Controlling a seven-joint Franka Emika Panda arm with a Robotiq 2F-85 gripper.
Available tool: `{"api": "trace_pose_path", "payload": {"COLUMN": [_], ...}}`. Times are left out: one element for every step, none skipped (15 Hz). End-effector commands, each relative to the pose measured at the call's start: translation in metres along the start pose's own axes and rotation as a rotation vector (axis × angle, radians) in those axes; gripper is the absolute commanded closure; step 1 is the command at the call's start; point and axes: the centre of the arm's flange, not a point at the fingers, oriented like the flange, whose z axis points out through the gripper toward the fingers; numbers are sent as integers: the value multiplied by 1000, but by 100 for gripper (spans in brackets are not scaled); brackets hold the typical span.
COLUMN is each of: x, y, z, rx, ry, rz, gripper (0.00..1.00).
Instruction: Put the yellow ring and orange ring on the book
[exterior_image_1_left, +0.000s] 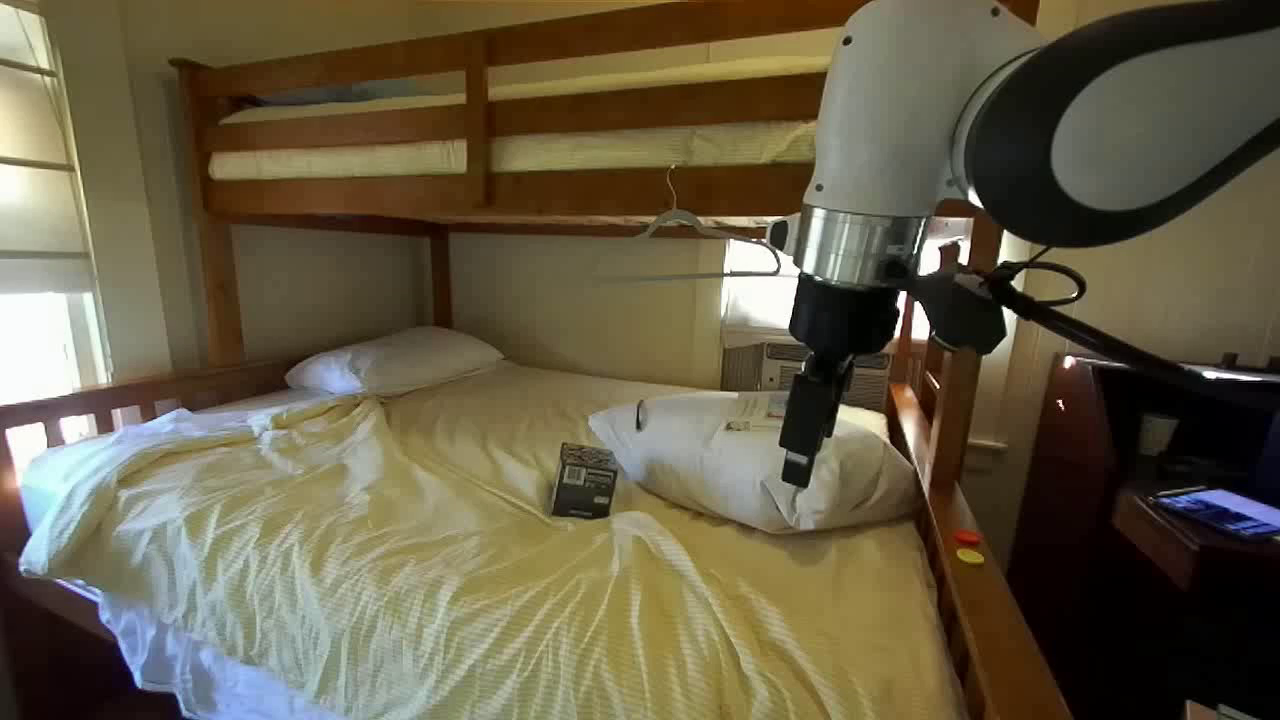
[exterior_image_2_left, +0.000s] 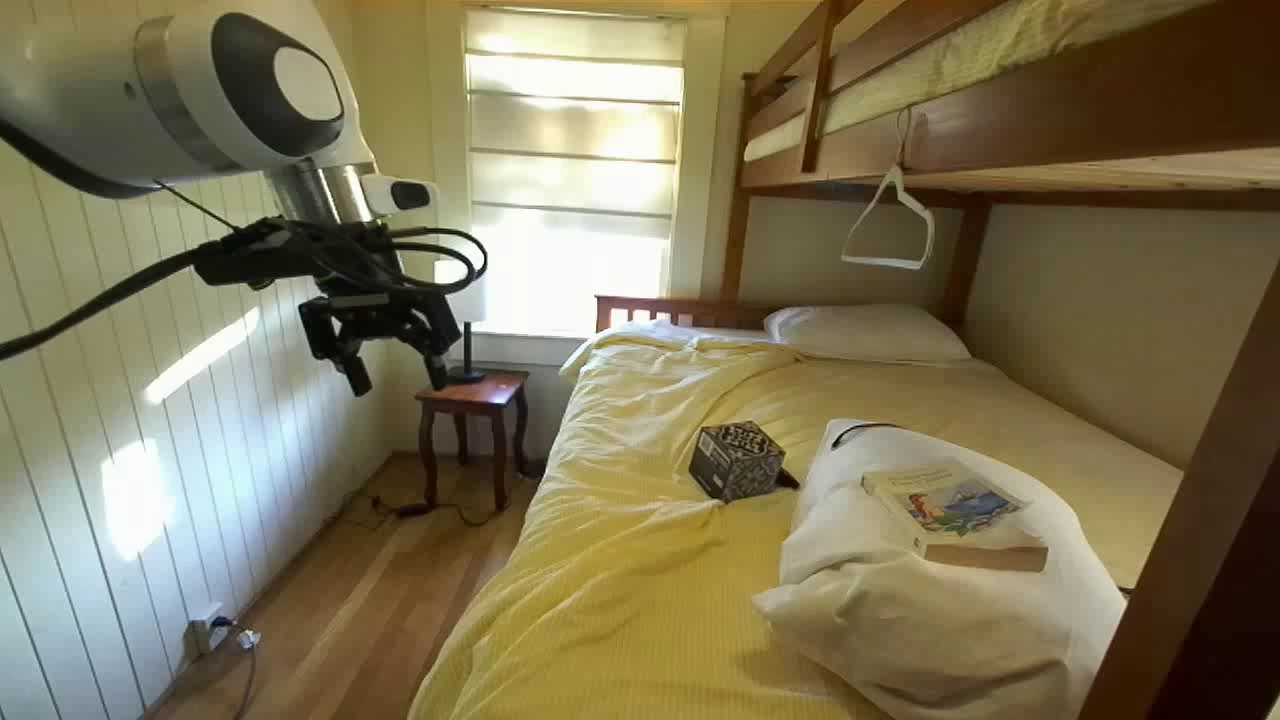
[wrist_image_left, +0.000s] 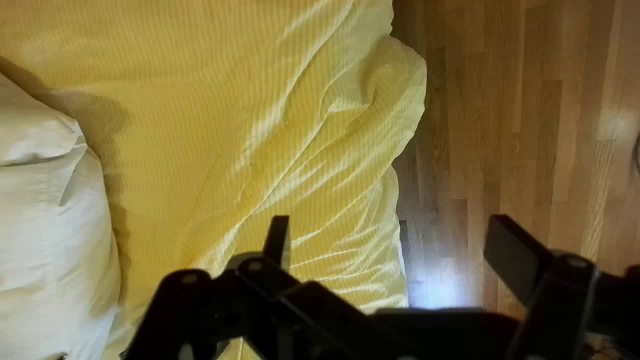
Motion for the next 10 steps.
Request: {"api": "trace_pose_path", "payload": {"x": [0, 0, 0, 0, 0, -5, -6, -12, -14, -18], "y": [0, 0, 0, 0, 3, 19, 26, 45, 56, 73], "z": [0, 0, 0, 0, 0, 2, 2, 4, 6, 7], "rx": [0, 0, 0, 0, -3, 24, 25, 39, 43, 49], "ry": [0, 0, 0, 0, -1, 10, 9, 5, -1, -5], "rz": [0, 0, 0, 0, 25, 100, 146, 217, 267, 319], "gripper": [0, 0, 0, 0, 0, 0, 0, 0, 0, 0]}}
